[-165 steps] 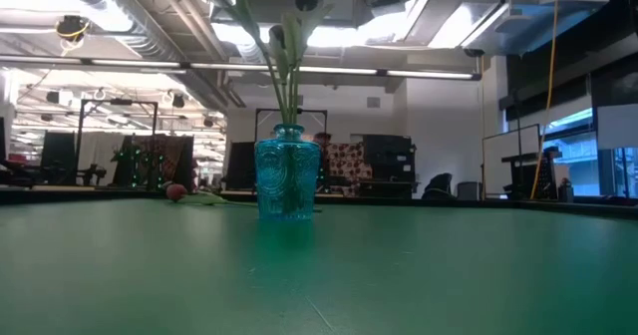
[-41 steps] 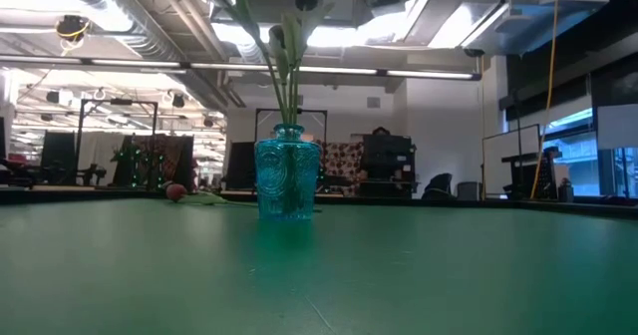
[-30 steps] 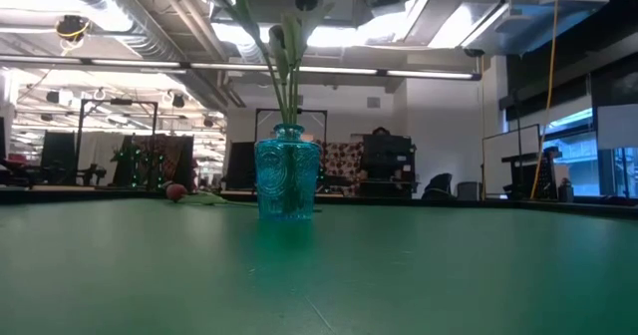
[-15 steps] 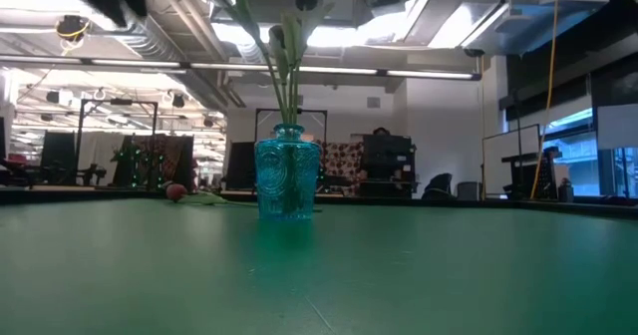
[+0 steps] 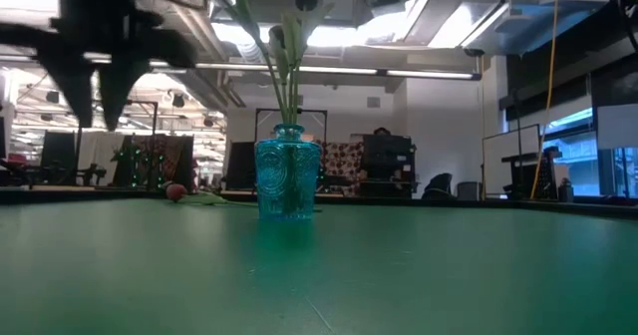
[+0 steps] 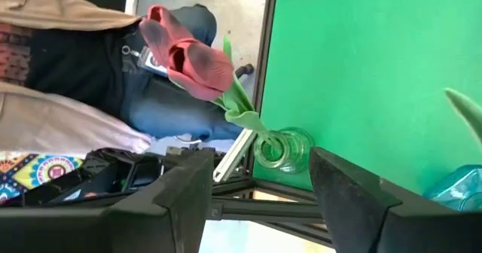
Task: Sort flowers into vase by color
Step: Put the dark red flower into the green vase
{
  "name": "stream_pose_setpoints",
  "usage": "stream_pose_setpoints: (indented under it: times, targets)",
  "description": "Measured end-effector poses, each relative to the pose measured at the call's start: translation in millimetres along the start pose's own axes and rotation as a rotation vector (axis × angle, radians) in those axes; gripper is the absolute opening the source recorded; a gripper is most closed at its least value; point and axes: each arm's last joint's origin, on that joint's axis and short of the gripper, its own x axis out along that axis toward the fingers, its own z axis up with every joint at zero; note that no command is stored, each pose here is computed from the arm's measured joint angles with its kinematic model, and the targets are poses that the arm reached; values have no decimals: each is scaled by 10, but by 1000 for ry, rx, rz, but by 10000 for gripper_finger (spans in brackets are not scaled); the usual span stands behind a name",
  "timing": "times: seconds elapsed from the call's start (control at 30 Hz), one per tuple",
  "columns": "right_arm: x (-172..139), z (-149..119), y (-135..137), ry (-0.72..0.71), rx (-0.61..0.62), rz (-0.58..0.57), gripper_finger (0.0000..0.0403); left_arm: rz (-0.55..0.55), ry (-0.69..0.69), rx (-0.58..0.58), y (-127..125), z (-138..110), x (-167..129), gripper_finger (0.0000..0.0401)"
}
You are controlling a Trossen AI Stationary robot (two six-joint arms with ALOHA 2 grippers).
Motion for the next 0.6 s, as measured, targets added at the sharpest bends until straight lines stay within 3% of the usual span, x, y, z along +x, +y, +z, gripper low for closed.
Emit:
stream_pose_setpoints:
  times: [0.13,0.3,0.6]
  targets:
    - [11,2,6,-1,24,-5,218,-61,71,-52,214,40,184,110]
    - [41,4,25,2,6,-14,218,4,176,-197,482,91,510,110]
    - [29,16,9,-42,-42,-34,218,-106,-55,-605,401,605,783,110]
